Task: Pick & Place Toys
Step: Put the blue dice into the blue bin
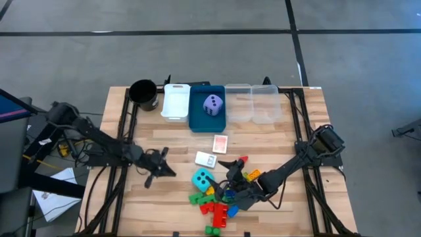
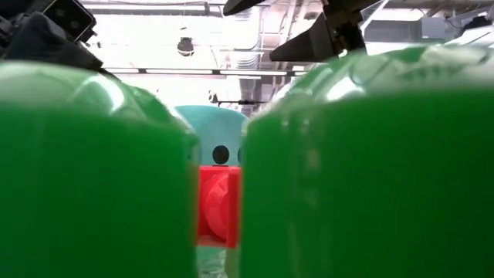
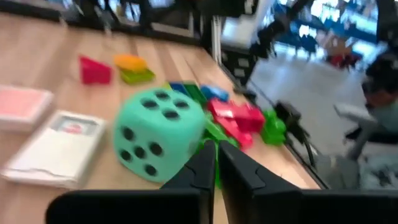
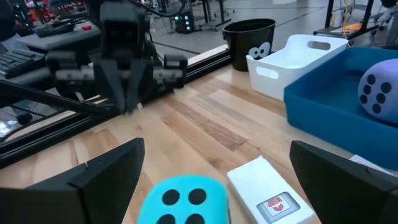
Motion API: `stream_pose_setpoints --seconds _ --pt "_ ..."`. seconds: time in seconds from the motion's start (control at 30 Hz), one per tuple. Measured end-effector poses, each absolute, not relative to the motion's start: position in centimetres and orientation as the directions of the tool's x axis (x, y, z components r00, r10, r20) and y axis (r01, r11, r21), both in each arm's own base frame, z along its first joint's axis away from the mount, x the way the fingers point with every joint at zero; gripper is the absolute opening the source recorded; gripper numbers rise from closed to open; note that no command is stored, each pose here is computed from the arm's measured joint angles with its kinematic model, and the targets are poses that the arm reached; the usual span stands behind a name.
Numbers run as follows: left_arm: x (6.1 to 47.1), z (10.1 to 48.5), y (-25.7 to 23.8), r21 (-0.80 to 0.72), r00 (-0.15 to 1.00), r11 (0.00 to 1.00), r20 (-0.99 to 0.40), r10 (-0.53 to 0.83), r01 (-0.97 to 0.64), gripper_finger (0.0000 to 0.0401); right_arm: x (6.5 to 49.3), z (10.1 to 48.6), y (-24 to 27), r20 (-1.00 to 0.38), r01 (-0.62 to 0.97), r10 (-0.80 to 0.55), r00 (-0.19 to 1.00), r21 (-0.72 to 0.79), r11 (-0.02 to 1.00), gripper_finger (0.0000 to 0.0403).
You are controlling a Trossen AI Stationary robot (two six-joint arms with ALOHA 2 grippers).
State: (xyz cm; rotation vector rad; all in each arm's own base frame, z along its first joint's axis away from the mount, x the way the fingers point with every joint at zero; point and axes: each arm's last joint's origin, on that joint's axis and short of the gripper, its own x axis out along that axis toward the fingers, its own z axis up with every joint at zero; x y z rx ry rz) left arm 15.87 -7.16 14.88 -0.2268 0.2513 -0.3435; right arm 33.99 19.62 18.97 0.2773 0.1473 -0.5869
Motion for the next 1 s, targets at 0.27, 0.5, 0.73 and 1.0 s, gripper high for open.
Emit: stream_pose_setpoints --seconds 0.27,0.5,0.73,1.0 --pt "20.1 14.6 -11.5 -0.208 0.847 0.904 -0.322 -0.423 0.372 0.0000 33.3 19.1 21.0 -0.208 0.528 -0.489 0.847 0.236 0.816 0.0395" --pt "24.1 13.5 -13.7 -0.194 0.829 0.913 -0.383 -0.406 0.358 0.0000 33.0 19.1 21.3 -0.202 0.534 -0.497 0.844 0.226 0.815 0.0395" --pt "27.0 13.7 -14.7 -0.063 0.864 0.975 -0.455 -0.216 0.211 0.0000 33.1 19.1 21.1 -0.203 0.538 -0.503 0.840 0.201 0.818 0.0395" --pt "28.1 14.7 -14.6 0.173 0.856 0.985 -0.513 0.070 0.023 0.0000 33.1 19.1 21.1 -0.203 0.538 -0.502 0.840 0.200 0.819 0.0395"
